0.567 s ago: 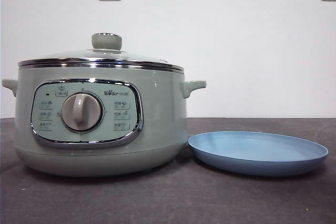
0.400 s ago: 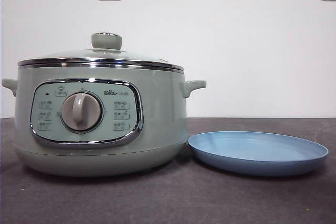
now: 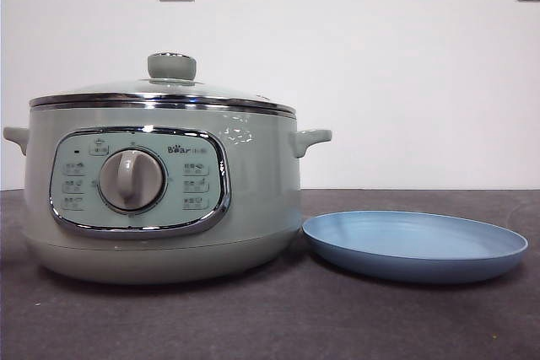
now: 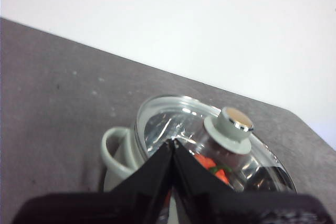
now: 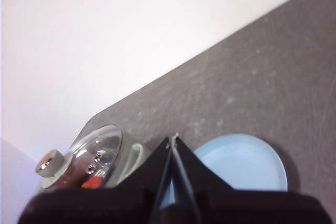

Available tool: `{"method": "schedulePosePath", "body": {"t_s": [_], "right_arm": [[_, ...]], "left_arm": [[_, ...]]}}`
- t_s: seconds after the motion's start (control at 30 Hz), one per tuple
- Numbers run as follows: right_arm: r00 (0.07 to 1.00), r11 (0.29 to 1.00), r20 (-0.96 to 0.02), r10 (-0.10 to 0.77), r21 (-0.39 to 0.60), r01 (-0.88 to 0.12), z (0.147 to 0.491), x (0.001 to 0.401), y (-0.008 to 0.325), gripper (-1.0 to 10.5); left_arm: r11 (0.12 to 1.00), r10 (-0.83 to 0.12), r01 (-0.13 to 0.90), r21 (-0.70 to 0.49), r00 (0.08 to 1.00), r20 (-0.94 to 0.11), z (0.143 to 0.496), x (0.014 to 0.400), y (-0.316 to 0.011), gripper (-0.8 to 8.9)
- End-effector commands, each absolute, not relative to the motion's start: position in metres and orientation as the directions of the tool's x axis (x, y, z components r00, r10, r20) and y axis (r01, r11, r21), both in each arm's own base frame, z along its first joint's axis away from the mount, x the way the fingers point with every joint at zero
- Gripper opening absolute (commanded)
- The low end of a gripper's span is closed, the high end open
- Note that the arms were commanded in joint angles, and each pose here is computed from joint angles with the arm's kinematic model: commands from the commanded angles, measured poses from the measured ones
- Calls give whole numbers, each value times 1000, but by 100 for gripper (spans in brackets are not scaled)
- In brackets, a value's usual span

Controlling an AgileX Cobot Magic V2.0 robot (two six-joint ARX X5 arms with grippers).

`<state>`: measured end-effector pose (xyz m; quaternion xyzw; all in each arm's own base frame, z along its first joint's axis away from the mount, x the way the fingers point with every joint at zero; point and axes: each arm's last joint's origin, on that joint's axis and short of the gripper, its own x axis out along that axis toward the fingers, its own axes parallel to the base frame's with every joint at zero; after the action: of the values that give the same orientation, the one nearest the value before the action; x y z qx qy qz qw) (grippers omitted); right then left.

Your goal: Take the pumpkin out from the steamer,put the pumpkin in the blue plate,close the lid

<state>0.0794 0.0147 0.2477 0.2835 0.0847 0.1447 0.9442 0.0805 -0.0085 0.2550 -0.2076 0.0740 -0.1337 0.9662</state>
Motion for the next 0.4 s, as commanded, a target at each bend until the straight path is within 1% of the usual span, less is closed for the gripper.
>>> {"method": "schedulePosePath", "body": {"t_s": [0.03,0.23,0.4], "right_arm": [[944,836,-77,320,491,-244,271,81,15,-11],[938,882,-123,325,397,-253,316,94,16,-10],[924,915,-193,329,308,-262,350,111,18,1]], "left_arm": [[907,-288,234,-351,952,-108,270,87,-8,-8],[933,-302,254,-256,938,-170,302,105,-9,-8],[913,-384,337,-229,900,-208,325,120,-11,-8]]}}
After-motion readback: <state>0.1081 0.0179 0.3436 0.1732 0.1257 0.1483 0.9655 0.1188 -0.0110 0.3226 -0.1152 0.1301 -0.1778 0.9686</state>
